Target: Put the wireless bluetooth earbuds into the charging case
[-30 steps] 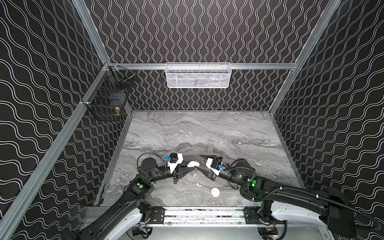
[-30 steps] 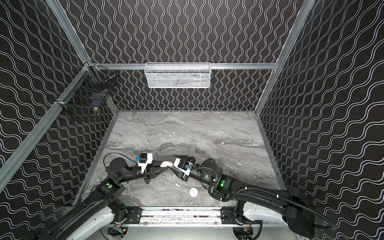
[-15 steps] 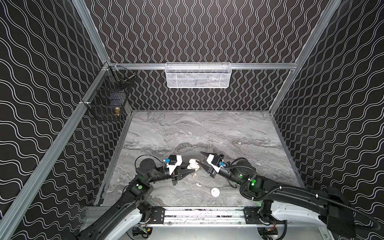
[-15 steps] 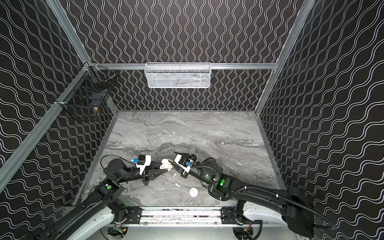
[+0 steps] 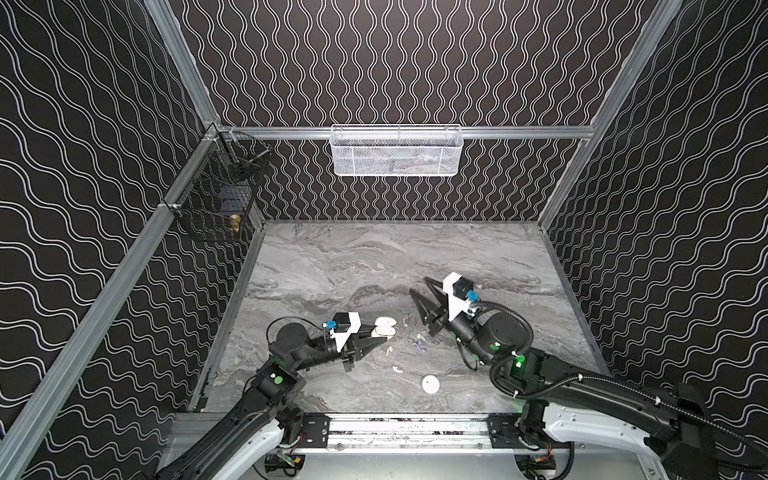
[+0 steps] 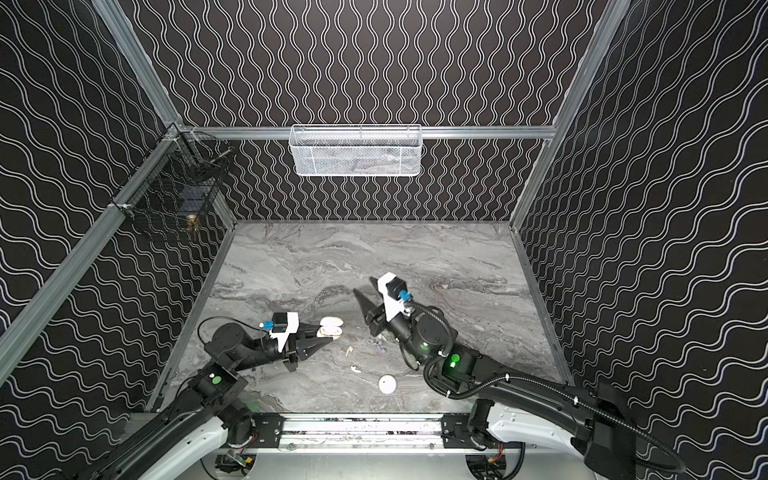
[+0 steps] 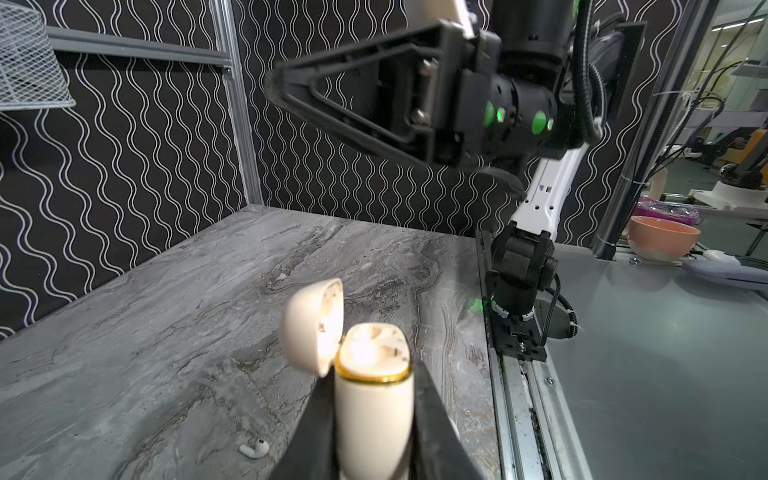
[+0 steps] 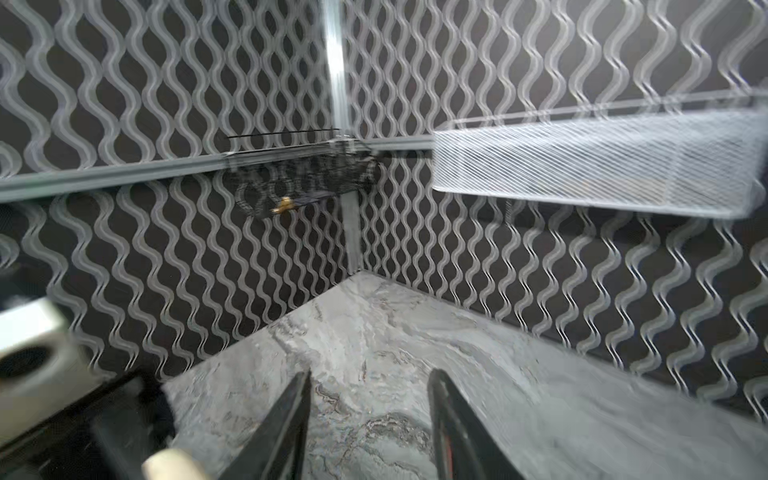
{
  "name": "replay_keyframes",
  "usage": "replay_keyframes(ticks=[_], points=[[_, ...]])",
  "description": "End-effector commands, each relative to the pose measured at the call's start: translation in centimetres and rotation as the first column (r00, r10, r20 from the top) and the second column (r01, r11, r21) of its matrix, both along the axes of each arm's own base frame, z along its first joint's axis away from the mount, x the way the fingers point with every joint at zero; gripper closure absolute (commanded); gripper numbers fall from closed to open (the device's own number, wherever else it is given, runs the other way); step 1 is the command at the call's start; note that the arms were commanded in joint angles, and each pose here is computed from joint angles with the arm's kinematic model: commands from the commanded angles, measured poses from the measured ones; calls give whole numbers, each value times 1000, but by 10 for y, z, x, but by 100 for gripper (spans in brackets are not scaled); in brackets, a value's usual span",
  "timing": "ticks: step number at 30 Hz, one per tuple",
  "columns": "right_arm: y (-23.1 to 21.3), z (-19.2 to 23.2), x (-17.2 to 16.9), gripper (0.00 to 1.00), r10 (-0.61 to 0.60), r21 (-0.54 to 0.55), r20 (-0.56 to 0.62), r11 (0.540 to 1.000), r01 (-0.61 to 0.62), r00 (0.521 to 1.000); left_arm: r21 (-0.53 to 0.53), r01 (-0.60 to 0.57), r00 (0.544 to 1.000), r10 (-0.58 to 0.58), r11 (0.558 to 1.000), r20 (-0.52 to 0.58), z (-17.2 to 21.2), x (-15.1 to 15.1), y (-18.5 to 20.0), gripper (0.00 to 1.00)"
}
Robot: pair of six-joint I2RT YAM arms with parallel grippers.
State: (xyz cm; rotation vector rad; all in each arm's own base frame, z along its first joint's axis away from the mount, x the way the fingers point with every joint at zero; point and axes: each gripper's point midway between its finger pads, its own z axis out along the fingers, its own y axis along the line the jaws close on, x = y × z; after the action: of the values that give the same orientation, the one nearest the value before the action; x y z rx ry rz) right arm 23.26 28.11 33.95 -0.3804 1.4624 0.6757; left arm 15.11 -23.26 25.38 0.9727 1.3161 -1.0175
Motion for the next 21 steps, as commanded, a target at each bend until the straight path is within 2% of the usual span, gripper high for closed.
replay_keyframes(ticks=[1,4,7,10,12,17,21], points=[[-31,-39,24,47,-199,68,-292,971,228,935,-34,-71,997,72,997,34,2,6,8,100],[-37,-79,29,47,-248,32,-466,955,296,849,-61,-104,994,107,993,37,-4,5,14,100],[-30,-125,30,47,-217,-31,-601,968,249,769,-89,-108,993,112,990,48,-4,-1,19,100],[-36,-174,32,49,-267,-144,-706,961,236,656,-103,-117,991,123,988,52,-4,-3,23,100],[-42,-199,31,49,-305,-208,-738,951,227,602,-104,-116,991,122,988,53,-5,-3,23,100],[-48,-240,28,49,-372,-334,-763,927,172,528,-88,-83,995,87,993,45,-10,-3,16,100],[-35,-264,25,51,-365,-379,-797,922,71,480,-69,-63,997,66,996,35,-12,0,11,100]])
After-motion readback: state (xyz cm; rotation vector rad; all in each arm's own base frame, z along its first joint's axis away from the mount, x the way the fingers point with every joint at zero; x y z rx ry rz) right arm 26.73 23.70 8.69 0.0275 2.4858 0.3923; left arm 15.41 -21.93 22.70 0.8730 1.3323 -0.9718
